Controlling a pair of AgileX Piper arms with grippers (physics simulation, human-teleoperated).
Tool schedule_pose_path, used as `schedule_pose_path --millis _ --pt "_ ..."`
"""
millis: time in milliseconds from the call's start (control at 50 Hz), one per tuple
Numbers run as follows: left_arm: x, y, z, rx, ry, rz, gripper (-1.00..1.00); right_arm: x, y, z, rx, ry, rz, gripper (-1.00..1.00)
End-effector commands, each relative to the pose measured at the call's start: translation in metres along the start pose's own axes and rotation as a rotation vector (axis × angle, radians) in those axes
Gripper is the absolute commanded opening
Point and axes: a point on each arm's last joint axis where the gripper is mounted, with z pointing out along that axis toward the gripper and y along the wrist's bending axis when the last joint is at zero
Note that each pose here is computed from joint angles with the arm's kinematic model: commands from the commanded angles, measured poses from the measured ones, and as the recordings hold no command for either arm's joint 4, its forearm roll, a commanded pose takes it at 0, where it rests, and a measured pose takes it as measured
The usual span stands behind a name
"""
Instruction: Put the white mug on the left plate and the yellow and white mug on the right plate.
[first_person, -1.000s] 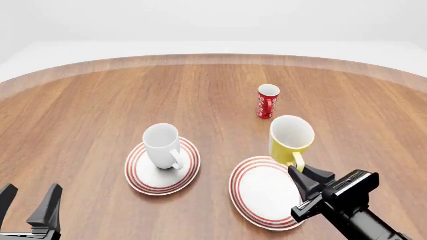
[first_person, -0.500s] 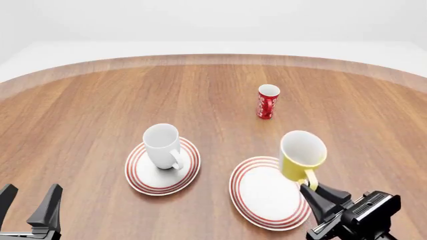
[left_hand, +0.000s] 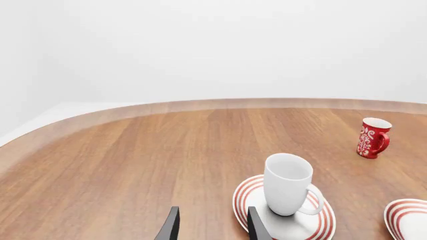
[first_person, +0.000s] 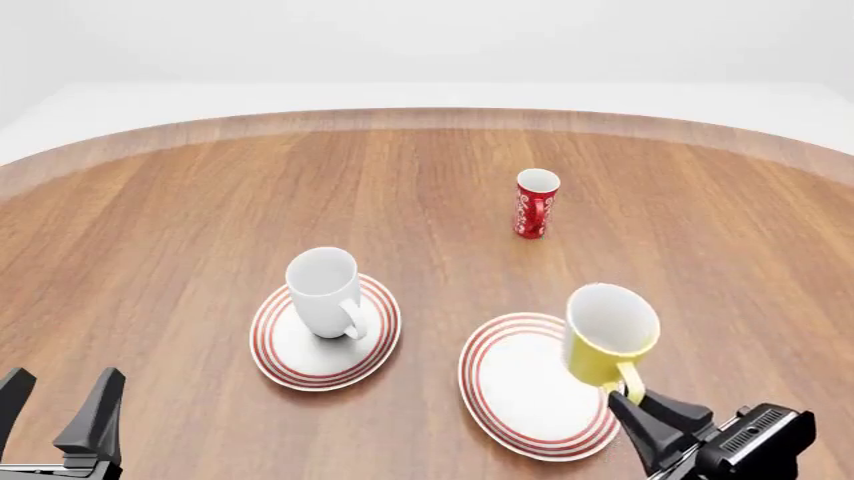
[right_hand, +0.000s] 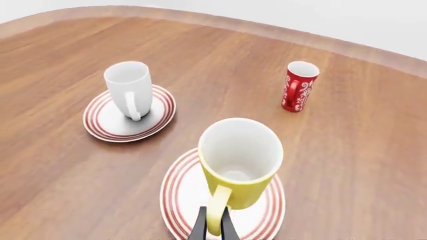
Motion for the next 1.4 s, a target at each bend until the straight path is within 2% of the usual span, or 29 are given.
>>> schedule_pose_path --millis 20,480,920,1400 --pt "0.0 0.0 0.0 0.0 0.0 0.0 1.0 0.003 0.002 0.004 -0.021 0.03 0.013 -1.0" --pt "0.0 0.0 0.0 0.0 0.0 0.0 1.0 0.011 0.006 0.022 -0.041 0.095 0.021 -1.0" --pt "0.0 0.0 0.0 0.0 0.0 0.0 1.0 0.03 0.008 0.053 -0.046 0.151 0.029 -1.0" --pt "0.0 0.0 0.0 0.0 0.0 0.0 1.0 0.038 0.008 0.059 -0.043 0.183 0.023 -1.0"
